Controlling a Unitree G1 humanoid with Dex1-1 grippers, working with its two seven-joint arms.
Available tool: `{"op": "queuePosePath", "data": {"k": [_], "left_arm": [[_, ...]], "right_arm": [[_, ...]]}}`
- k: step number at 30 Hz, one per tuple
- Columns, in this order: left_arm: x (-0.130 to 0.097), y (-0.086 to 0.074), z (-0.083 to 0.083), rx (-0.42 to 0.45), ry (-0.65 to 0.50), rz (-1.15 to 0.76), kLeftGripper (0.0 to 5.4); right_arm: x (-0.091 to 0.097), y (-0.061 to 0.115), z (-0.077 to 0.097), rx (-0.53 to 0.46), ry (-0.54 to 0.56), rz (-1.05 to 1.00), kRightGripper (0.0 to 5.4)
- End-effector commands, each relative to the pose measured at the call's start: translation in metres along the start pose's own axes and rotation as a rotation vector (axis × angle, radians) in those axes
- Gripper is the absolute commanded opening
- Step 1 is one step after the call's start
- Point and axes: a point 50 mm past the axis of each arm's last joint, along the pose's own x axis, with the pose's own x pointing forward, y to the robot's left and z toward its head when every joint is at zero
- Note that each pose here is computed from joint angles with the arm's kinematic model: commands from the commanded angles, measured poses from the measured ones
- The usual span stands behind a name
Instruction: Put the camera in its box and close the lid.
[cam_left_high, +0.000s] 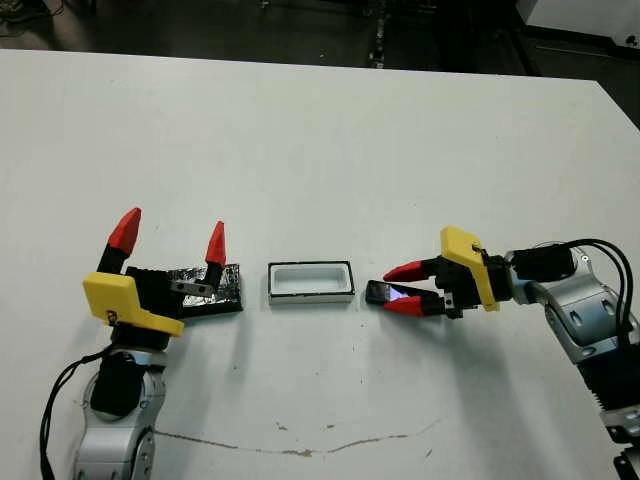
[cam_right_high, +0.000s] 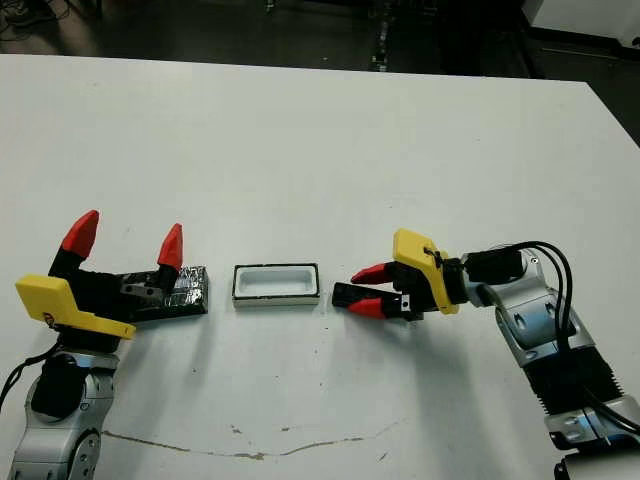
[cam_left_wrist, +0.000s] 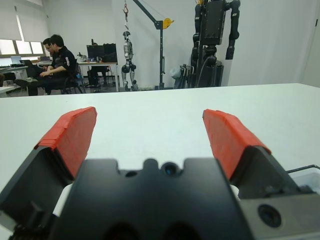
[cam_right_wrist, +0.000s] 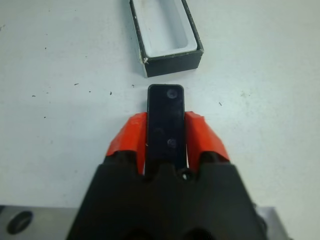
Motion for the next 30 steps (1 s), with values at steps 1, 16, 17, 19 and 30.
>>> {"op": "queuePosePath", "data": {"k": [1, 16, 17, 19, 30], "left_arm": [[-0.003, 0.0, -0.002, -0.001, 0.018, 0.005, 5.4], [-0.002, 0.0, -0.002, -0.001, 0.02, 0.02, 5.4], [-0.002, -0.001, -0.002, -0.006, 0.021, 0.022, 5.4], [-0.002, 0.0, -0.002, 0.0, 0.021, 0.021, 5.4], [-0.003, 0.0, -0.003, 0.001, 0.027, 0.019, 5.4]], "right_arm": [[-0.002, 0.001, -0.003, 0.003, -0.006, 0.005, 1.67], [-0.005, -0.002, 0.001, -0.041, 0.006, -0.004, 1.67], [-0.006, -0.002, 0.001, -0.041, 0.009, -0.008, 1.67], [-0.008, -0.005, 0.003, -0.021, 0.003, -0.019, 1.67], [-0.026, -0.033, 0.035, 0.114, -0.144, -0.055, 1.67]]}}
